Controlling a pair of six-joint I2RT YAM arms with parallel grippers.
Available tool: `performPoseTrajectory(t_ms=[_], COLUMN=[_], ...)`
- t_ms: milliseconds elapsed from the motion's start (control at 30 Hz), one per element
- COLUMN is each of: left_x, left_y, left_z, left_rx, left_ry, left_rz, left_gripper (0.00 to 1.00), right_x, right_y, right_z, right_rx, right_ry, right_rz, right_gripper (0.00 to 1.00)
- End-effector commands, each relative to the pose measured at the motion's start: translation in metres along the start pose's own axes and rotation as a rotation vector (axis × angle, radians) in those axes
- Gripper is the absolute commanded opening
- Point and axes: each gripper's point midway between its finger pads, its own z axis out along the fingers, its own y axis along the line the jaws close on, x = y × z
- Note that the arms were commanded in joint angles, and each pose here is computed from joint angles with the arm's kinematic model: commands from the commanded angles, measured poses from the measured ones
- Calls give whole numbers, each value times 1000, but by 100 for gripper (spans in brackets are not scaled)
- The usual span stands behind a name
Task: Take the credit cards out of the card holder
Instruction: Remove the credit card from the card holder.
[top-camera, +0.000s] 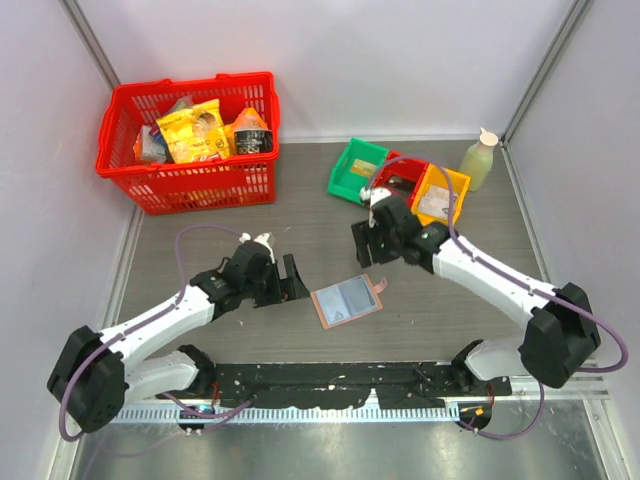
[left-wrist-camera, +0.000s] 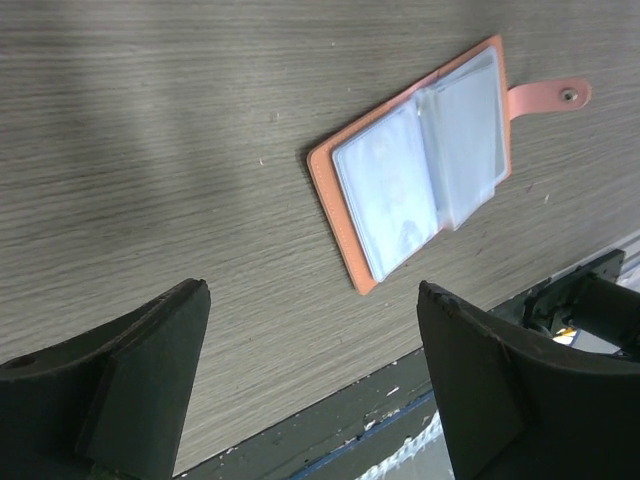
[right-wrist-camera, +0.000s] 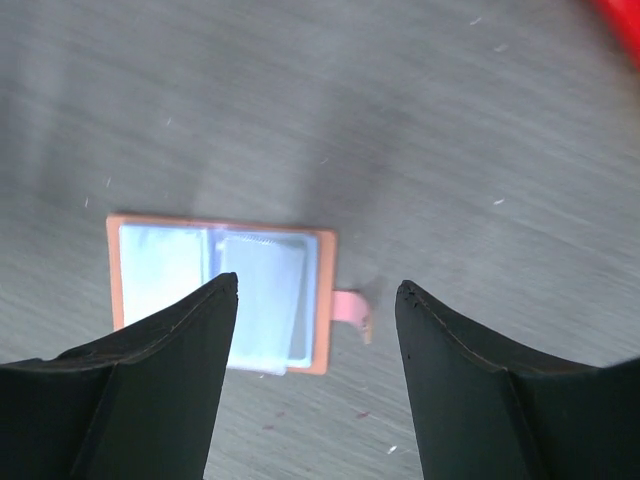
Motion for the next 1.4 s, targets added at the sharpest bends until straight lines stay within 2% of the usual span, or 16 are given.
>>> performPoseTrajectory(t_ms=[0, 133, 400, 1033, 1100, 1367], left_x=[-4, 7, 19, 30, 30, 36], left_y=[-9, -7, 1, -1, -2, -5], left_z=[17, 32, 53, 63, 63, 66], left_rx=[-12, -22, -32, -40, -38, -40], left_ry=[-63, -45, -14, 20, 23, 40], left_rz=[-21, -52, -122, -130, -130, -128], left_gripper=[85, 78, 66, 57, 56, 55], right_x=[5, 34, 86, 147, 151, 156], right_y=[46, 83, 121, 105, 102, 101], right_z=[-6, -5, 23, 53, 54, 55], right_rx=[-84, -180, -251, -161, -145, -152], right_ry=[-141, -166, -76, 116, 129, 133], right_rz=[-25, -66, -174, -226, -229, -220], right_gripper=[69, 67, 66, 65, 64, 45])
